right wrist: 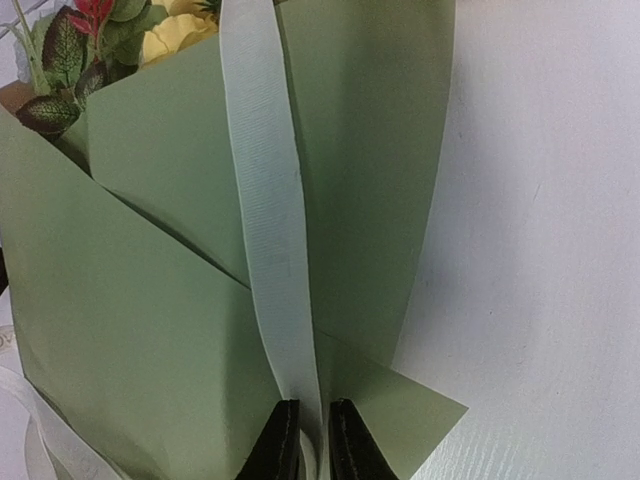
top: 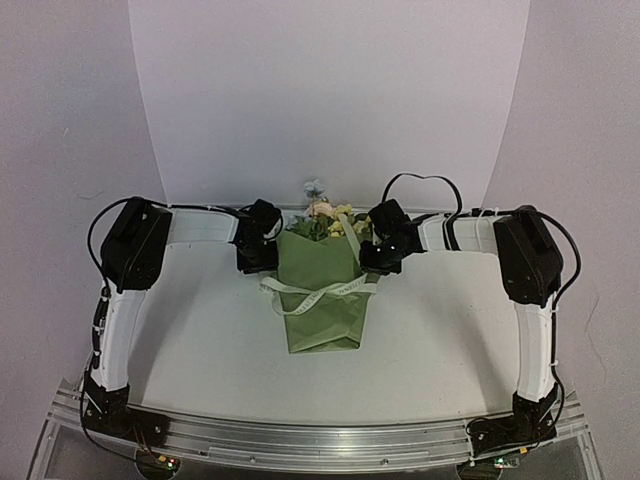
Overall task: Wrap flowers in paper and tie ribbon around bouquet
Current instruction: Cross the ribbon over the folded bouquet.
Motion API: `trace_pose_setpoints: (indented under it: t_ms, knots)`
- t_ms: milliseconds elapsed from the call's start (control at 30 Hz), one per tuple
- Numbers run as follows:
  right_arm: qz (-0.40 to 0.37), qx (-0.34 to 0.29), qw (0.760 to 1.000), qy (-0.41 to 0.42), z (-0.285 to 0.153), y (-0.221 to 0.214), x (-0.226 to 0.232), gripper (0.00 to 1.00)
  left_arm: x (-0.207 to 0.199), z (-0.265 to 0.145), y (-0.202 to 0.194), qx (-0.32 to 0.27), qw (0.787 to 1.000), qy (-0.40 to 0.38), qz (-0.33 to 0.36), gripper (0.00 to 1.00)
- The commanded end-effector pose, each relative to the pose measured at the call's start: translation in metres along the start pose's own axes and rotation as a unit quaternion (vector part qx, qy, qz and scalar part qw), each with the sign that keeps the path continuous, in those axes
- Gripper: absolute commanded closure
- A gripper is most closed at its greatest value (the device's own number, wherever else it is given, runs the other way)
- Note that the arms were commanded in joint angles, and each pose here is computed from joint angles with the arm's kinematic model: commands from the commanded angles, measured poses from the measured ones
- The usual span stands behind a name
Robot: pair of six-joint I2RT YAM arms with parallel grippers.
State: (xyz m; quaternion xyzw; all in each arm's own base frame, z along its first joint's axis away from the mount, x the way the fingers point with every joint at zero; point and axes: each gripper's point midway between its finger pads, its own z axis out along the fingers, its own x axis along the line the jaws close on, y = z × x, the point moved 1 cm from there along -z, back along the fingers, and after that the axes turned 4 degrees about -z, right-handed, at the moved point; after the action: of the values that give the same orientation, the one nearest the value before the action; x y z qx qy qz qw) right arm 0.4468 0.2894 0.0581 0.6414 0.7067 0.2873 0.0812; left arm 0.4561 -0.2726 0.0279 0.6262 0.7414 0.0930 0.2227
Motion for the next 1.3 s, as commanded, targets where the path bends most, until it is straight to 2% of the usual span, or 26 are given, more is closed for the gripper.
trace_pose_setpoints:
  t_ms: [0, 200, 267, 367, 467, 600, 733, 800, 867, 1000, 1267]
  knots:
    - [-0.001, -0.020, 1.000, 0.007, -0.020, 0.012, 0.003, 0.87, -0.010, 0.004, 0.000, -0.007, 0.999, 0.026, 0.027, 0.60]
    - [-0.003, -0.018, 1.000, 0.007, -0.020, 0.010, 0.003, 0.87, 0.000, 0.016, -0.007, 0.006, 0.998, 0.055, 0.030, 0.63]
    - [-0.004, -0.019, 1.000, 0.007, -0.021, 0.010, 0.003, 0.87, 0.004, 0.020, -0.010, 0.012, 0.997, 0.064, 0.030, 0.72]
    - [-0.004, -0.020, 1.000, 0.007, -0.021, 0.009, 0.002, 0.87, 0.008, 0.023, -0.012, 0.015, 0.997, 0.074, 0.030, 0.89]
    - [-0.004, -0.018, 1.000, 0.007, -0.021, 0.007, 0.001, 0.87, 0.012, 0.018, -0.001, 0.002, 0.997, 0.073, 0.022, 0.99]
    - [-0.003, -0.020, 1.000, 0.006, -0.022, 0.007, 0.001, 0.89, 0.014, -0.009, 0.028, -0.047, 0.997, 0.064, 0.005, 1.00]
    - [0.001, -0.025, 1.000, 0.001, -0.025, 0.009, -0.001, 0.96, 0.017, -0.047, 0.059, -0.107, 0.993, 0.036, -0.033, 1.00]
    - [0.005, -0.029, 1.000, -0.004, -0.028, 0.010, -0.003, 1.00, 0.022, -0.065, 0.069, -0.132, 0.989, 0.024, -0.055, 1.00]
    - [0.009, -0.033, 0.999, -0.009, -0.031, 0.011, -0.004, 1.00, 0.029, -0.077, 0.074, -0.148, 0.986, 0.015, -0.071, 1.00]
    - [0.019, -0.042, 0.999, -0.016, -0.036, 0.013, -0.007, 1.00, 0.043, -0.089, 0.080, -0.168, 0.981, 0.016, -0.098, 1.00]
    - [0.044, -0.087, 0.993, -0.071, -0.059, 0.019, -0.030, 1.00, 0.092, -0.085, 0.082, -0.161, 0.972, 0.012, -0.169, 1.00]
